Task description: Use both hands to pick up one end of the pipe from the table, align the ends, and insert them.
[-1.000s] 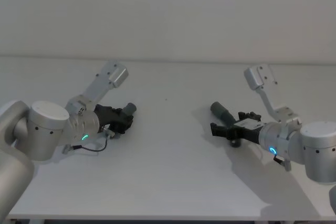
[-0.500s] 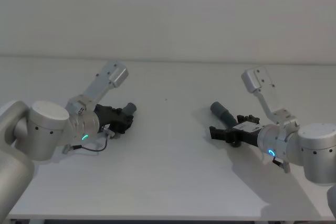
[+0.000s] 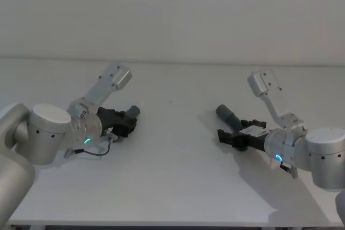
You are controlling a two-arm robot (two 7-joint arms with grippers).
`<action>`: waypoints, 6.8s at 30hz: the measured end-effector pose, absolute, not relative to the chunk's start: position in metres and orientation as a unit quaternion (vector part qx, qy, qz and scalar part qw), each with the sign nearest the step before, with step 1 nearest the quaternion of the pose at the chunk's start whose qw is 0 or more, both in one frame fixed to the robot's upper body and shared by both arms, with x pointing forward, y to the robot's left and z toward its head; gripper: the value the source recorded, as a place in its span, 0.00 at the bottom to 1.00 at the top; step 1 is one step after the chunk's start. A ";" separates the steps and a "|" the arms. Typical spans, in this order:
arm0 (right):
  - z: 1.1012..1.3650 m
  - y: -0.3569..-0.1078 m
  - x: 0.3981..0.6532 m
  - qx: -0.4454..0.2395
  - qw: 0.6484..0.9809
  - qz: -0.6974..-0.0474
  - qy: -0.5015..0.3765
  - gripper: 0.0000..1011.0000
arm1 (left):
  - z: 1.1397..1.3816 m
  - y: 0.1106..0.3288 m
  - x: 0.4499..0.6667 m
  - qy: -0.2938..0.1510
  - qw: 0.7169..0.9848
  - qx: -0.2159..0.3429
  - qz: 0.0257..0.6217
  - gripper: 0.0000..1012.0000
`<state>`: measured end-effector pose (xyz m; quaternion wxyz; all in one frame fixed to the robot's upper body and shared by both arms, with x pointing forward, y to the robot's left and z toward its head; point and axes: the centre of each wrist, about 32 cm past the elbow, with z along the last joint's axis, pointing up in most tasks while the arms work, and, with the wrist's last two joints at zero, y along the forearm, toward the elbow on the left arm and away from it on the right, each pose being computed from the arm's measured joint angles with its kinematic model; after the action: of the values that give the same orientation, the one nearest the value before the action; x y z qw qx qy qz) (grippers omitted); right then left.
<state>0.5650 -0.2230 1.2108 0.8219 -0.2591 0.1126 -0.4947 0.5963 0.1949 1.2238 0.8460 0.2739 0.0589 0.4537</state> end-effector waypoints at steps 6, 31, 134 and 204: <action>1.211 -0.223 0.565 -0.259 0.822 -0.495 0.113 0.63 | 1.224 0.195 0.596 0.059 0.846 0.274 0.454 0.36; 1.210 -0.223 0.565 -0.260 0.822 -0.495 0.112 0.29 | 1.224 0.195 0.596 0.059 0.846 0.274 0.454 0.36; 1.246 -0.326 0.548 -0.251 0.933 -0.246 -0.076 0.28 | 1.280 0.217 0.589 -0.149 0.939 0.256 0.176 0.36; 1.241 -0.322 0.558 -0.212 0.946 -0.242 -0.034 0.29 | 1.268 0.206 0.590 -0.143 0.948 0.247 0.139 0.36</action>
<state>0.5582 -0.3222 1.2408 0.9462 -0.2119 -0.0342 -0.2421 0.5901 0.2059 1.2682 0.9482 0.2474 -0.1432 0.1386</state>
